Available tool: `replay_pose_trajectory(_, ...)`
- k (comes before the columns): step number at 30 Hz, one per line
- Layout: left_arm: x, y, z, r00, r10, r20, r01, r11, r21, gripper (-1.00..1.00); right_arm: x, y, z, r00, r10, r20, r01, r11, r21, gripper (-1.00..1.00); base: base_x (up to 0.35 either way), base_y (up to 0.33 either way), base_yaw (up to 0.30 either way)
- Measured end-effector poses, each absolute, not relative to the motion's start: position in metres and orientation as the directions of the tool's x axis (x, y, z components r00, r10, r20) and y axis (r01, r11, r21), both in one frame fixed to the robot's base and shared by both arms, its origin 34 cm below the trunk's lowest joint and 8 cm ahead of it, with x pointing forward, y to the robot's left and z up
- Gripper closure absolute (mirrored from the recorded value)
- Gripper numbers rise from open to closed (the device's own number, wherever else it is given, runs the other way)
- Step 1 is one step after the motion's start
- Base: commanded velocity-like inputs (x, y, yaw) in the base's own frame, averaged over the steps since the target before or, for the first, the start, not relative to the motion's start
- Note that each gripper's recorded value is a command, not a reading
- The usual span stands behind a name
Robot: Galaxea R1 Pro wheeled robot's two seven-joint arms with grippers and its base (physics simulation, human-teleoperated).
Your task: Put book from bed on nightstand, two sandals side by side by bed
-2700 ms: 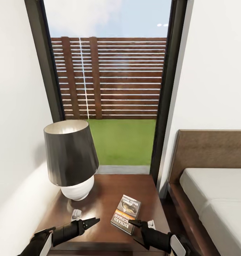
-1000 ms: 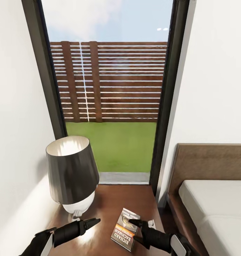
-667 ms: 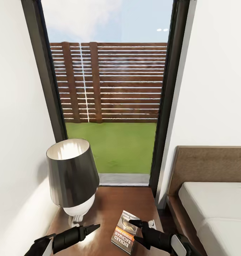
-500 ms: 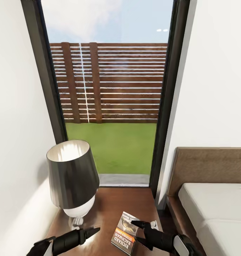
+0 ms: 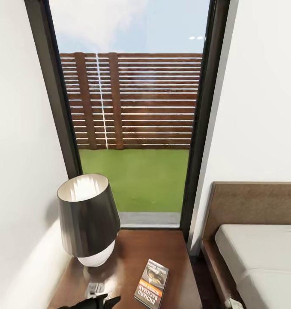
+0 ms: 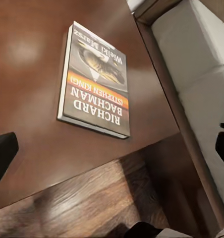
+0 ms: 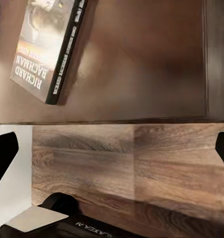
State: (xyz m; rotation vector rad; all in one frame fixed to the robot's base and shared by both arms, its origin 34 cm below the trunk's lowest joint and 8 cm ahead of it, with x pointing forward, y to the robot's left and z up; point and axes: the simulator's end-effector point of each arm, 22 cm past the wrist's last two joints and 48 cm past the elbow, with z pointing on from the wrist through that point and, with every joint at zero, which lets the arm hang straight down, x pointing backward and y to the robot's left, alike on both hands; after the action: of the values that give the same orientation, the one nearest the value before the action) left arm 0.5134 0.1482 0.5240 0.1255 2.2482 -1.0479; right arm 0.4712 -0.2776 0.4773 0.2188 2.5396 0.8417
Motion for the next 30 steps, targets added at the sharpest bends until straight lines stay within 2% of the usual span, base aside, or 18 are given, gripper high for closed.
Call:
replay_pose_trajectory(4,0.511,0.150,0.520,-0.786,-0.177,-0.592,0.317,0.707,-0.632,-1.00,0.439,-0.273,0.460,-0.895,0.218,-0.389,-0.042,0.828,0.559,-1.00,0.000,0.000,0.000)
replay_pose_trajectory(14,0.497,0.159,0.509,-0.805,-0.176,-0.566,0.243,0.773,-0.586,-1.00,0.416,-0.267,0.466,-0.910,0.217,-0.355,-0.023,0.826,0.563,-1.00,0.000,0.000,0.000)
replay_pose_trajectory(21,0.481,0.156,0.510,-0.826,-0.144,-0.545,0.241,0.783,-0.573,-1.00,0.394,-0.260,0.468,-0.915,0.215,-0.341,-0.017,0.824,0.566,-1.00,0.000,0.000,0.000)
replay_pose_trajectory(30,0.453,0.176,0.491,-0.870,-0.123,-0.477,0.146,0.860,-0.488,-1.00,0.361,-0.253,0.472,-0.937,0.230,-0.264,0.038,0.817,0.575,-1.00,0.000,0.000,0.000)
